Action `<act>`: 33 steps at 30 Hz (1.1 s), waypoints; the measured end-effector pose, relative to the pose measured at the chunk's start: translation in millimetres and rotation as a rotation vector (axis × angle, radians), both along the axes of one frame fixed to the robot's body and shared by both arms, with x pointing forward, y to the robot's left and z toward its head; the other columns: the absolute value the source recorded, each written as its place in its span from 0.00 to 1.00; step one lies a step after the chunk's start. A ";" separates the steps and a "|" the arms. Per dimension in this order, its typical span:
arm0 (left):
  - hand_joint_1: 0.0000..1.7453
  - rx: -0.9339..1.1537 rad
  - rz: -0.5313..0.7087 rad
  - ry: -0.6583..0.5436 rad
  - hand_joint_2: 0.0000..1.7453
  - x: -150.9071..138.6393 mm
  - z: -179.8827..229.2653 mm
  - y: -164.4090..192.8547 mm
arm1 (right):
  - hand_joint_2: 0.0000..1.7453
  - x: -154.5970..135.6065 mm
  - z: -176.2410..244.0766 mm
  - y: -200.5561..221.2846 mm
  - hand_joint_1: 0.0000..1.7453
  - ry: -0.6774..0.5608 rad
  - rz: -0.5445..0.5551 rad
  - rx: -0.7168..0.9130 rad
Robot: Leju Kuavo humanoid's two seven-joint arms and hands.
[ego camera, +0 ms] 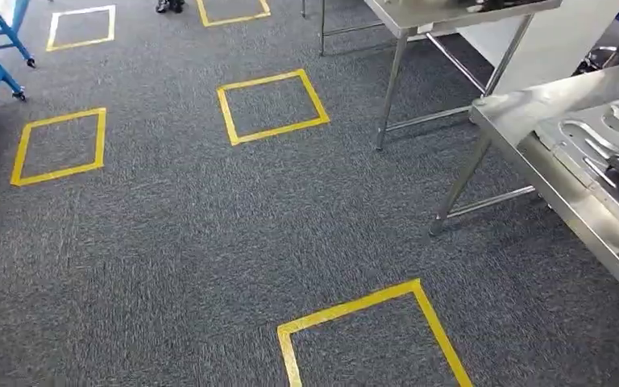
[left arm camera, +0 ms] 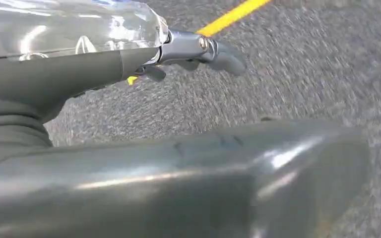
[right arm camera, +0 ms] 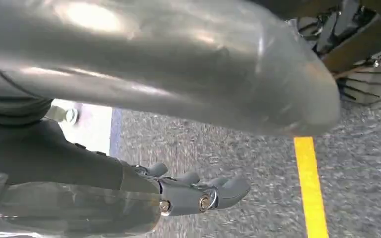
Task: Take the parts from the cabinet and place them on the table.
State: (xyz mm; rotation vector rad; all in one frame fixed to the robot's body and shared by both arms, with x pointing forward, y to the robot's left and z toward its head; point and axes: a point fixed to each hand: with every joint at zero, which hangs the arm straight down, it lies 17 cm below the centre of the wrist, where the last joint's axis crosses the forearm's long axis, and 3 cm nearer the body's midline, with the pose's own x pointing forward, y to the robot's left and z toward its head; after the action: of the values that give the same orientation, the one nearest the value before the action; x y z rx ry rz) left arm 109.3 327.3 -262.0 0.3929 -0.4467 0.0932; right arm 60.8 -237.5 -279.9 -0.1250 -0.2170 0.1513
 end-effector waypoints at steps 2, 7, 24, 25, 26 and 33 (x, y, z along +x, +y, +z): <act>0.00 0.000 0.018 0.010 0.00 -3.4 -0.9 2.6 | 0.00 2.4 0.2 0.8 0.00 -0.001 0.007 0.007; 0.00 -0.001 0.031 0.022 0.00 -1.0 -1.3 5.8 | 0.00 -1.9 -0.6 -1.4 0.00 0.008 0.019 0.020; 0.00 0.004 0.072 0.036 0.00 -2.4 -1.7 23.4 | 0.00 19.9 2.7 -8.8 0.00 -0.069 0.087 0.041; 0.00 0.004 0.072 0.038 0.00 -3.1 -1.9 23.7 | 0.00 20.1 2.8 -9.3 0.00 -0.069 0.091 0.043; 0.00 0.006 0.072 0.039 0.00 -2.7 -1.7 25.2 | 0.00 19.9 2.8 -8.9 0.00 -0.068 0.094 0.046; 0.00 0.011 0.066 0.059 0.00 -8.5 -3.1 28.0 | 0.00 21.5 2.5 -15.3 0.00 -0.065 0.100 0.044</act>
State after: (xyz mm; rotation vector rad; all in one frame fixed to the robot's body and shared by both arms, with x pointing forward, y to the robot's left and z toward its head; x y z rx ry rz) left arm 100.8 355.3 -265.1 0.4205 -0.3768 0.1425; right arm 82.3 -252.9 -277.4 -0.0754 -0.2918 0.2421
